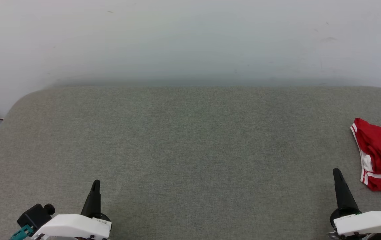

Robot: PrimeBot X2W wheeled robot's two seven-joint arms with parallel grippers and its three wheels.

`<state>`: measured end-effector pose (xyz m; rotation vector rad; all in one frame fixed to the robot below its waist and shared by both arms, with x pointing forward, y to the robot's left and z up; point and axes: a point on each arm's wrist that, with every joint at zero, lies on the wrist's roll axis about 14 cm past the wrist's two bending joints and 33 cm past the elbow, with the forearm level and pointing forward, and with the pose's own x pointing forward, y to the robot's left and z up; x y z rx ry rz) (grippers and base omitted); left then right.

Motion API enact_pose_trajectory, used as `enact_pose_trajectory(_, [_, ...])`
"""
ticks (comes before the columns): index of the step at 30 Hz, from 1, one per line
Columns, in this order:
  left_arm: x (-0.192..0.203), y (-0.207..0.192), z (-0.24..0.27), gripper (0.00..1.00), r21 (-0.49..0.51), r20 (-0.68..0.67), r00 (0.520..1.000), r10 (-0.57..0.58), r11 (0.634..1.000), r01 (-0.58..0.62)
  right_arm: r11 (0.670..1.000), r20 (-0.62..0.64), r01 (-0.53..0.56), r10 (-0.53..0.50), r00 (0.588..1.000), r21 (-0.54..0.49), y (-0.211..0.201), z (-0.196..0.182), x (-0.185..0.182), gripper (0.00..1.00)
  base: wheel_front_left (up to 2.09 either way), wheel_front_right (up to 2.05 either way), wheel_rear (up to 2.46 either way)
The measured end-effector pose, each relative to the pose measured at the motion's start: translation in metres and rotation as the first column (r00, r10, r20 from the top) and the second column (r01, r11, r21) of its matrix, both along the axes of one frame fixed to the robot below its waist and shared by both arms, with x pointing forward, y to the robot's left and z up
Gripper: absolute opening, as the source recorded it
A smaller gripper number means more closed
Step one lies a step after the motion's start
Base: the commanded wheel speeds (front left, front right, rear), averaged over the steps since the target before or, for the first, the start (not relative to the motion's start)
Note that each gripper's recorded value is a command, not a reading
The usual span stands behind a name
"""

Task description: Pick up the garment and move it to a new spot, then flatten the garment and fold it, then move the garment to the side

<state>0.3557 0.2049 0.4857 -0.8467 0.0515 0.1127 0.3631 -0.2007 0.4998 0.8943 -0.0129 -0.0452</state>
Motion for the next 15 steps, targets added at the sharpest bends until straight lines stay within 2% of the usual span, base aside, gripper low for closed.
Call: enact_pose_trajectory(15, [0.0067, -0.0009, 0.0003, 0.00, -0.183, 0.008, 1.000, -0.003, 0.983, 0.005, 0.986, -0.010, -0.004, 0.005, 1.000, 0.169, -0.0001, -0.0019, 0.0055, 0.00, 0.00, 0.00, 0.00])
